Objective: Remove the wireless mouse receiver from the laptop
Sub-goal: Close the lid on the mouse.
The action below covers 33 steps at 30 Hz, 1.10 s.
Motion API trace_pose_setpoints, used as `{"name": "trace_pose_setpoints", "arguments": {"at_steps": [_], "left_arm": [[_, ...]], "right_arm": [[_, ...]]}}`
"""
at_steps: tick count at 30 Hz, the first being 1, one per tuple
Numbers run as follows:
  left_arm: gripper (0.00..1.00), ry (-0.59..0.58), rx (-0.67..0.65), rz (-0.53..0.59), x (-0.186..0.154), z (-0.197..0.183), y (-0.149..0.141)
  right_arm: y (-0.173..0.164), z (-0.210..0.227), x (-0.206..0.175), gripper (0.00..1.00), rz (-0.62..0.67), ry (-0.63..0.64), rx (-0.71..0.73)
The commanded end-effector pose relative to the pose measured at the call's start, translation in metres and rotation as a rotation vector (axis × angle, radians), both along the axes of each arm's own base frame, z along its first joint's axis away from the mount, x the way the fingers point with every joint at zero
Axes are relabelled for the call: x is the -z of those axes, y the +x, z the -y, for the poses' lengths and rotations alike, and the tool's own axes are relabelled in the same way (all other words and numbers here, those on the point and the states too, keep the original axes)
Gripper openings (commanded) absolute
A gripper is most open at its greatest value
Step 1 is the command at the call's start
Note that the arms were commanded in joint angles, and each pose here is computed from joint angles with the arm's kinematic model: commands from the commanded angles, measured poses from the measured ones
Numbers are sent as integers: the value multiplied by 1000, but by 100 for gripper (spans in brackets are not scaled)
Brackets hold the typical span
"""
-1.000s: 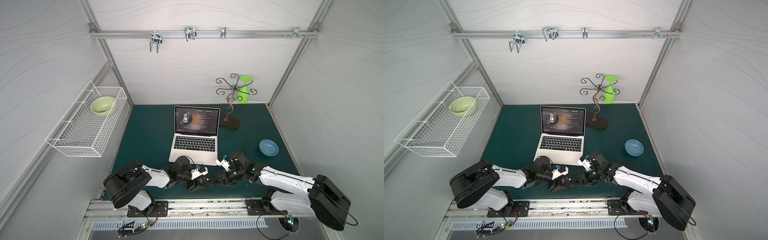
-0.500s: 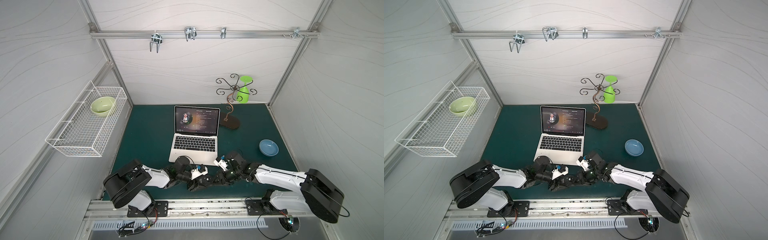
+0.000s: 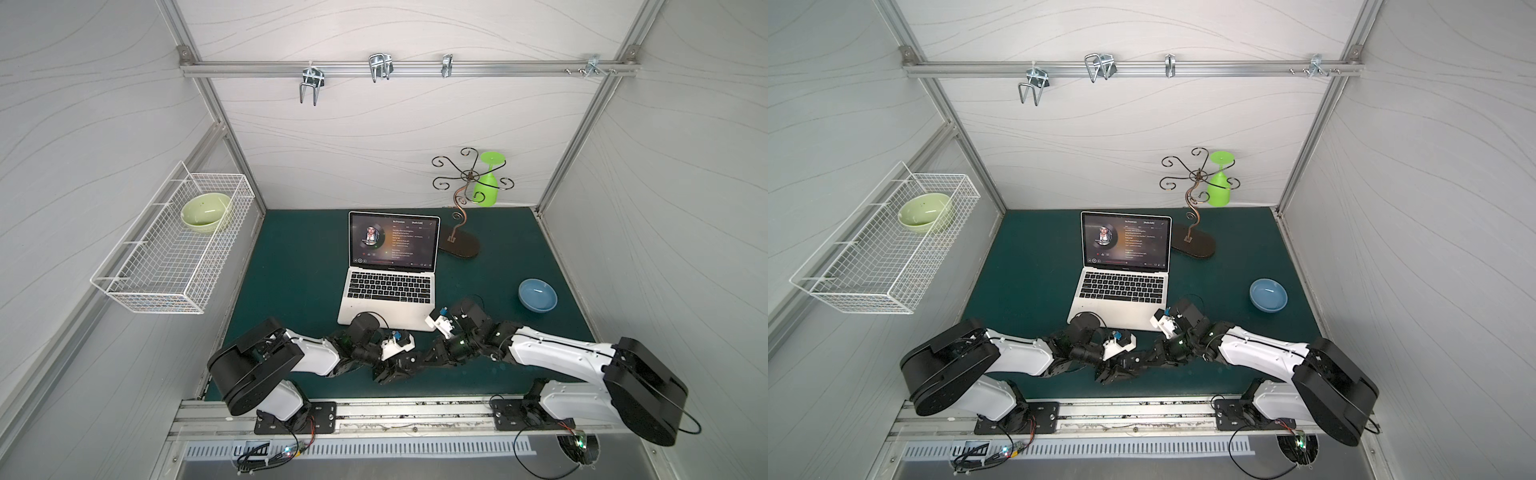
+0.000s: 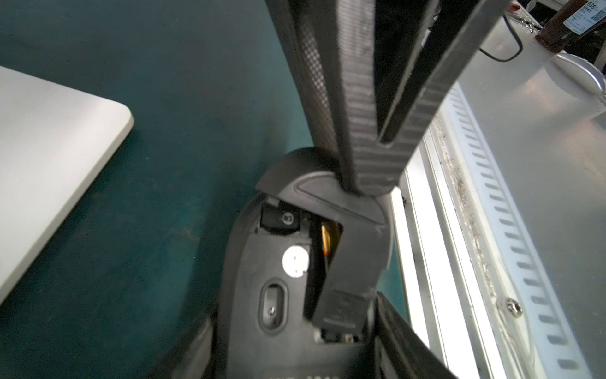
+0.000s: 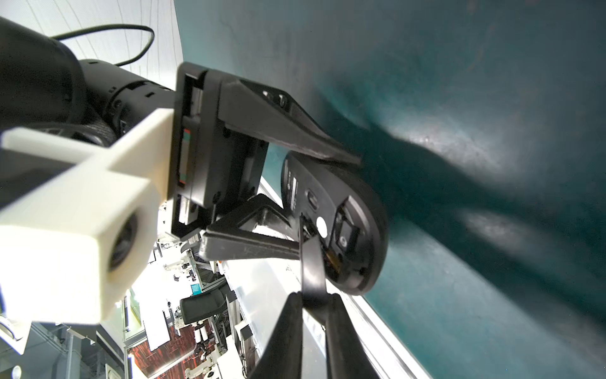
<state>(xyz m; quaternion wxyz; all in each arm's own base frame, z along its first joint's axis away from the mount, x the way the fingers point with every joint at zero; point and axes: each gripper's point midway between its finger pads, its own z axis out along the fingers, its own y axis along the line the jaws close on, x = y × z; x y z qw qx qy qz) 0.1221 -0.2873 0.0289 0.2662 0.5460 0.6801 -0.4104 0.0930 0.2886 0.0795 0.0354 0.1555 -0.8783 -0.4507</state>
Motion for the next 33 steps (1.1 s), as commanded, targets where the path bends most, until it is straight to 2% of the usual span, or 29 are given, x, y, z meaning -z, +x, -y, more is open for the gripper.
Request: {"name": "trace_pose_setpoints", "arguments": {"at_steps": [1, 9, 10, 12, 13, 18, 25, 29, 33], "left_arm": [[0, -107, 39, 77, -27, 17, 7], [0, -117, 19, 97, -30, 16, 10], [0, -119, 17, 98, -31, 16, 10], [0, -118, 15, 98, -30, 15, 11], [0, -119, 15, 97, -30, 15, 11], [0, -117, 16, 95, -30, 15, 10], [0, -116, 14, 98, -29, 15, 10], [0, -123, 17, 100, -31, 15, 10], [0, -134, 20, 104, -33, 15, 9]], "right_arm": [[1, 0, 3, 17, 8, -17, -10], [-2, 2, 12, 20, -4, -34, -13], [-2, 4, 14, 23, -4, -39, -11], [-3, 6, 16, 36, -3, -47, -9], [-2, 6, 15, 40, -1, -46, -7], [-2, 7, 12, 50, 9, -48, -11], [-1, 13, 4, 76, 45, -76, -4], [1, 19, 3, 83, 73, -95, 1], [1, 14, 5, 80, 58, -58, -13]]}}
